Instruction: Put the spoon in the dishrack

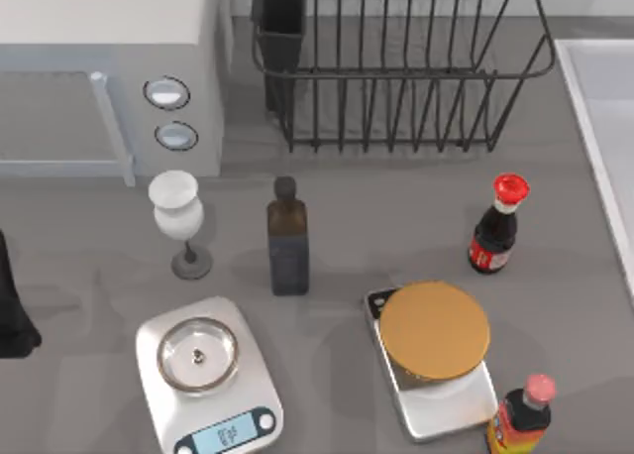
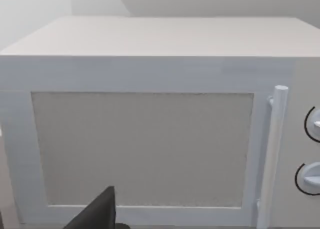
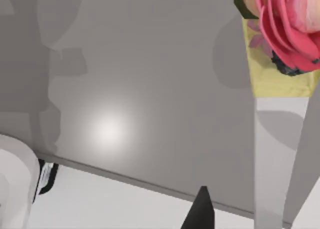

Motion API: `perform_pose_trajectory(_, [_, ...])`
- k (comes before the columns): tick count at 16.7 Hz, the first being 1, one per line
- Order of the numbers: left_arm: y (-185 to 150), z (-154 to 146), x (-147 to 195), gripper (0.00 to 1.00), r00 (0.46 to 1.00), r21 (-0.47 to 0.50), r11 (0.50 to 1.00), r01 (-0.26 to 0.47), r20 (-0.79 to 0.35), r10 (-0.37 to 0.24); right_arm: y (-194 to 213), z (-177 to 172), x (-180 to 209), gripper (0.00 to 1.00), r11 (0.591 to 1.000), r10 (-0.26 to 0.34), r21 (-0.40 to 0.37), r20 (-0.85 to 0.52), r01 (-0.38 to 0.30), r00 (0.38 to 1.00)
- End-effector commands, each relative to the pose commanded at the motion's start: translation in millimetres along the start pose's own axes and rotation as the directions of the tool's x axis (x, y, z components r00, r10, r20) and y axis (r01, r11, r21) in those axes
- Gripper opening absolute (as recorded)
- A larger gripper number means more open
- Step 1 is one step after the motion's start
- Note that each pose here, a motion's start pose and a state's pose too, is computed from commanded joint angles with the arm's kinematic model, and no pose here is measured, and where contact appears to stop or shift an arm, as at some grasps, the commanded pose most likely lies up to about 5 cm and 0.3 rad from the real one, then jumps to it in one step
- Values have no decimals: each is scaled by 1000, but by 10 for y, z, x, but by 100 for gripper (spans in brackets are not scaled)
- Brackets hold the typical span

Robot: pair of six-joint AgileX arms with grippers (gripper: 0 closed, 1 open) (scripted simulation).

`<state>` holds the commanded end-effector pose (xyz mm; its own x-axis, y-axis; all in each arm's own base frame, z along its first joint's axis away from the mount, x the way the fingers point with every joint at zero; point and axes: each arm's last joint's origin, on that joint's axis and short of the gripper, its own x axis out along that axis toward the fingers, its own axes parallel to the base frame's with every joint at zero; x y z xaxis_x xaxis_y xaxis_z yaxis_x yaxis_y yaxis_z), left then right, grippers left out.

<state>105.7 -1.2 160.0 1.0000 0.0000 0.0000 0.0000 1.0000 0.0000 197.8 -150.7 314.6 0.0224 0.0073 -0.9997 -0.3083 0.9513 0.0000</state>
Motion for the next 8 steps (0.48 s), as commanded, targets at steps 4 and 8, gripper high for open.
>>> perform_pose_trajectory(4, [0, 0, 0, 100, 1000, 0, 1000, 0, 0, 0, -5, 6, 14, 0, 1000, 4, 0, -2, -4, 1000])
perform_pose_trajectory(8, [0, 0, 0, 100, 1000, 0, 1000, 0, 0, 0, 35, 155, -23, 0, 997, -80, -14, 6, 80, 997])
